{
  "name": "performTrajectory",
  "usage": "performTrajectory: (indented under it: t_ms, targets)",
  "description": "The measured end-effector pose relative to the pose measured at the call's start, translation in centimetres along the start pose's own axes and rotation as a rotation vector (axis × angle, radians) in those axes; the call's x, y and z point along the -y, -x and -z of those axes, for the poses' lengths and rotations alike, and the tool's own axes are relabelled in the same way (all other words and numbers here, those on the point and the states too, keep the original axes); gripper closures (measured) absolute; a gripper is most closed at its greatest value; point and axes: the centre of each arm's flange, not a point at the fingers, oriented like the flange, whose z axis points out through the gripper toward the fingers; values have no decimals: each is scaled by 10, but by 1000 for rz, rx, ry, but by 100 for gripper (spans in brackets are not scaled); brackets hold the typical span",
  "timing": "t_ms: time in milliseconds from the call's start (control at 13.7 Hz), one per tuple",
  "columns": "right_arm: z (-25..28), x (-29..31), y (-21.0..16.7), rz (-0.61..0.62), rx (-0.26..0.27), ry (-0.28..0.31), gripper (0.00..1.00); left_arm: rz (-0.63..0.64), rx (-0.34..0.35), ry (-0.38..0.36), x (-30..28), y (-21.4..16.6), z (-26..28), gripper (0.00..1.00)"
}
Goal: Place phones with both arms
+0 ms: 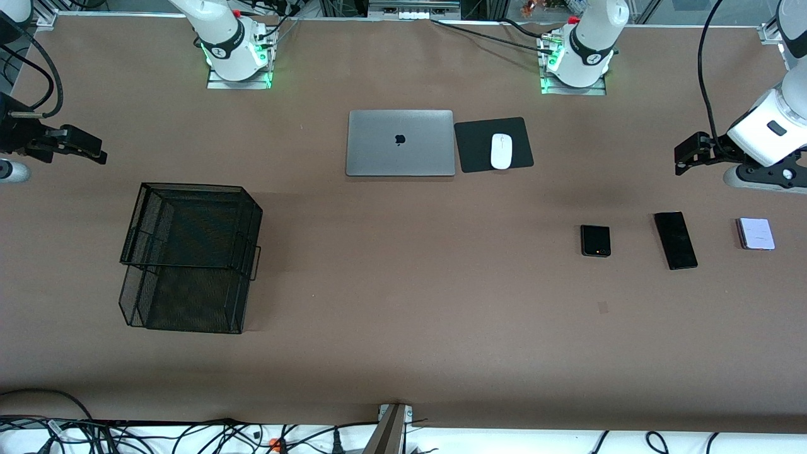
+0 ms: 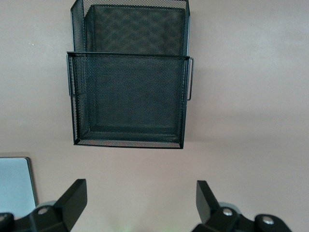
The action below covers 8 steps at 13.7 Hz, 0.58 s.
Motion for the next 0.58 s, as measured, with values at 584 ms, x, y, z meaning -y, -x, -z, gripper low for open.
performTrajectory:
  t_ms: [584]
  targets:
    - [1, -1, 0, 30, -5, 11, 0, 3, 33, 4, 0, 0, -4, 0]
